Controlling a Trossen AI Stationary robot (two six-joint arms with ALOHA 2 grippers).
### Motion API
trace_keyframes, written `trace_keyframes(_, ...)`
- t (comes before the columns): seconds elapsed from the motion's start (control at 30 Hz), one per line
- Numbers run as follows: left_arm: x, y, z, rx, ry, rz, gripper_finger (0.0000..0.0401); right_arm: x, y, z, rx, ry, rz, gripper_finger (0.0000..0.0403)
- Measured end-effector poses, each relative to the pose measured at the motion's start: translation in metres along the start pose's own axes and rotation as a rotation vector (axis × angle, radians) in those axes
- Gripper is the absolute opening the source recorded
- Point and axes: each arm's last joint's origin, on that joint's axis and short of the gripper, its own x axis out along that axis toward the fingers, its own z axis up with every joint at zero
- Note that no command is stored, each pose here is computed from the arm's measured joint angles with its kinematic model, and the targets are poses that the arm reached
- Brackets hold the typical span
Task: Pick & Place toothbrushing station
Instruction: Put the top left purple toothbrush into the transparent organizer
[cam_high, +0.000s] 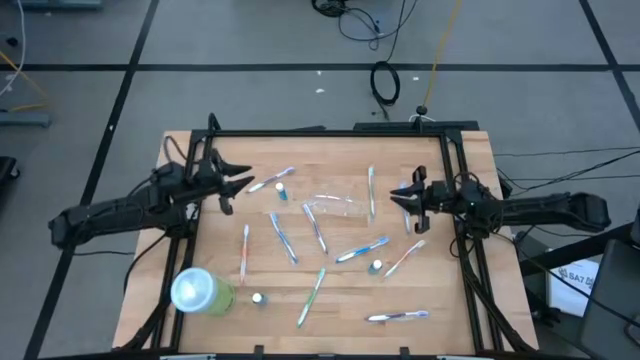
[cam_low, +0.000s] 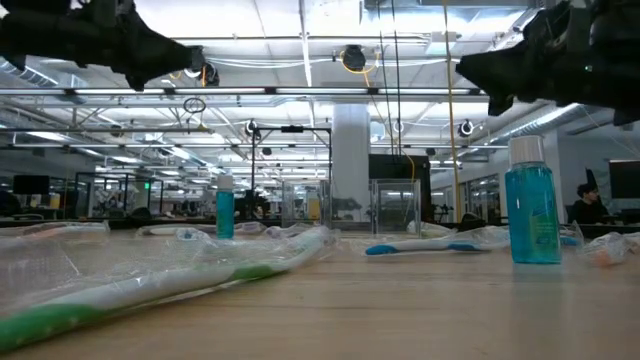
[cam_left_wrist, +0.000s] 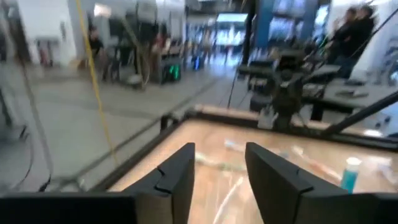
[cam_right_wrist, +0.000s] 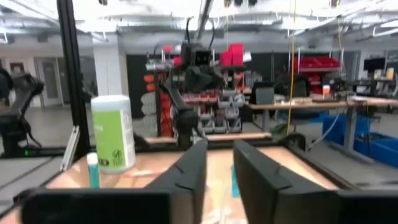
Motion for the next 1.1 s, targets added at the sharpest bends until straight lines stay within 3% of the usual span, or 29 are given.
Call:
trace_keyframes(0.23, 0.014, -0.002, 0.005, -0.021, 0.105, -0.013, 0.0159, 0.010, -0.002, -0.005, -0.013, 0.062, -0.008, 0.0148)
trace_keyframes(0.57, 0.024, -0.009, -0.003, -0.067, 0.179, -0.056, 0.0159, 0.012, -0.004, -0.004, -0.021, 0.049, -0.084, 0.0159)
trace_keyframes(0.7, 0.024, -0.008, -0.005, -0.081, 0.197, 0.027, 0.0159, 0.012, -0.004, 0.000, -0.038, 0.014, -0.082, 0.0159)
trace_keyframes(1.1, 0.018, 0.006, -0.035, -0.022, 0.493, 0.346, 0.0159, 0.013, -0.004, 0.002, -0.068, -0.001, -0.082, 0.0160)
